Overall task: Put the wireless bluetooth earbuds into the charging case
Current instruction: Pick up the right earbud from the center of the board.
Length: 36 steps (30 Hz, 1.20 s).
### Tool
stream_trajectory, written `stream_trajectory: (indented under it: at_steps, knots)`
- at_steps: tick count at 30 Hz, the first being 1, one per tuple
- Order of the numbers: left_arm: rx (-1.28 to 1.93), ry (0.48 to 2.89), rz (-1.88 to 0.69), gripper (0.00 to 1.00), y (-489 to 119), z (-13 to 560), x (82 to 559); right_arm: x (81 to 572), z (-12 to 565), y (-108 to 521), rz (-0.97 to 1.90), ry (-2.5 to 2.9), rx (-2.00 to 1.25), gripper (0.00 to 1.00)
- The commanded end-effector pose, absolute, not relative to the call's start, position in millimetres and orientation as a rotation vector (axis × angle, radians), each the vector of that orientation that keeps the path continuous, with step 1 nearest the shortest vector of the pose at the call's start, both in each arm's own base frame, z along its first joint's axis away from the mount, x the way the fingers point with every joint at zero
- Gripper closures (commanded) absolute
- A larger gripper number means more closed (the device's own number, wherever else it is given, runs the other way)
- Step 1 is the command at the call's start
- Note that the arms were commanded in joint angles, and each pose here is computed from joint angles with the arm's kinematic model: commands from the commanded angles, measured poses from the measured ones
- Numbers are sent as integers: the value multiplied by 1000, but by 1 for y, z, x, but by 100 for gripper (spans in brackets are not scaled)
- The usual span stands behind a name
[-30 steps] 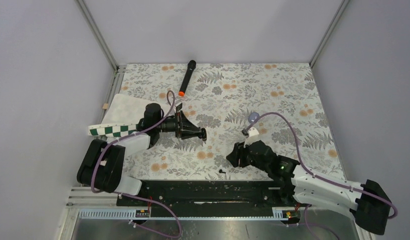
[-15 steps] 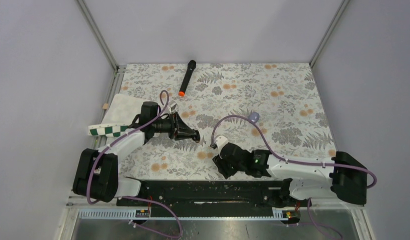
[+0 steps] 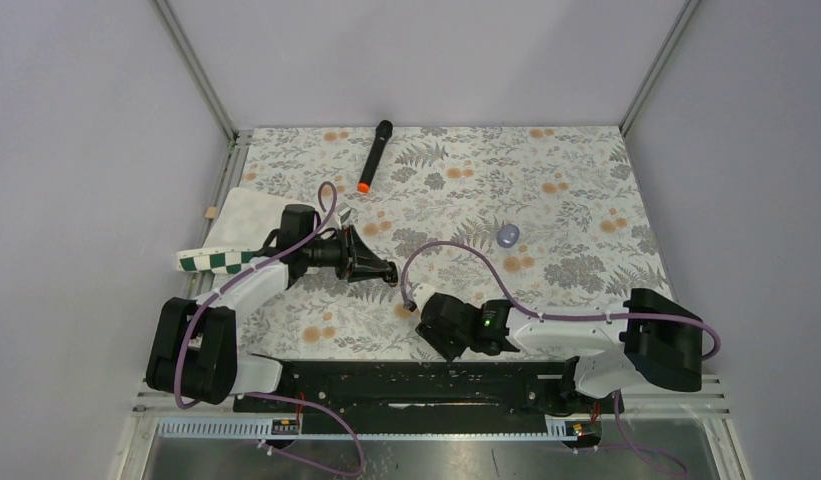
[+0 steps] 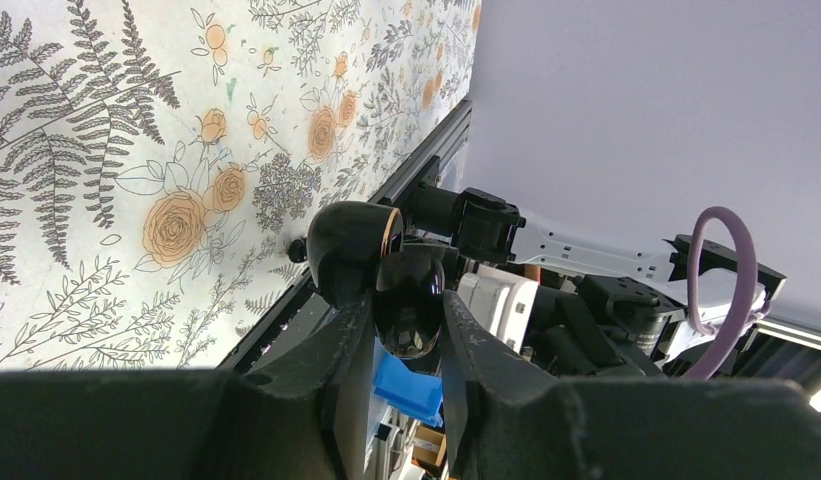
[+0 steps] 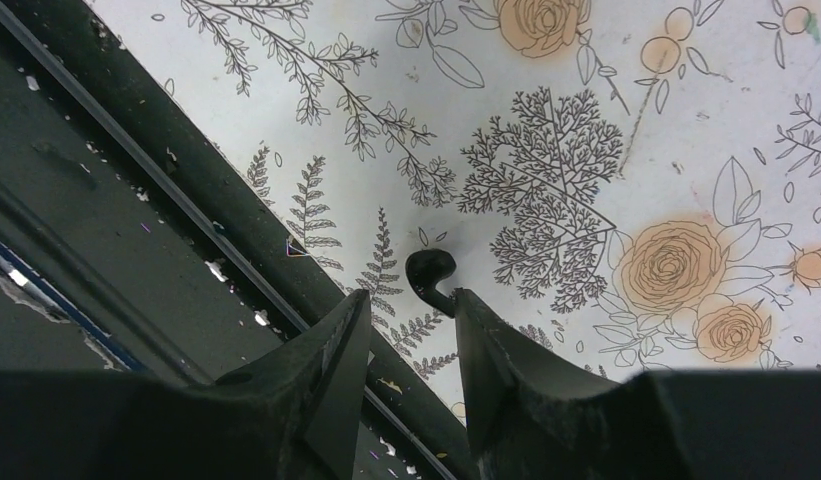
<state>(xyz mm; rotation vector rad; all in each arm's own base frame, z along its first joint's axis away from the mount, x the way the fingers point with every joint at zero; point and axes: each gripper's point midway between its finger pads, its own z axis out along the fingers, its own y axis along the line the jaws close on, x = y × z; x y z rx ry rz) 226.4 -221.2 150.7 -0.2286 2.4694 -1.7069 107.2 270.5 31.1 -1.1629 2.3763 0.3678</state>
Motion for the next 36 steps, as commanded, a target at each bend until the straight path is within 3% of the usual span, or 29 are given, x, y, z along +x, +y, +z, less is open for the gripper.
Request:
stream_trajectory:
  at_steps: [1, 23, 36]
  knots:
    - [-196, 2429, -1691, 100, -219, 156, 230, 110, 37, 279, 319, 2333, -1214, 56]
    - [-191, 2420, -1699, 100, -219, 160, 229, 123, 24, 283, 210, 2310, -1177, 70]
    - [-184, 2417, -1704, 100, -218, 161, 227, 129, 23, 288, 162, 2308, -1172, 63]
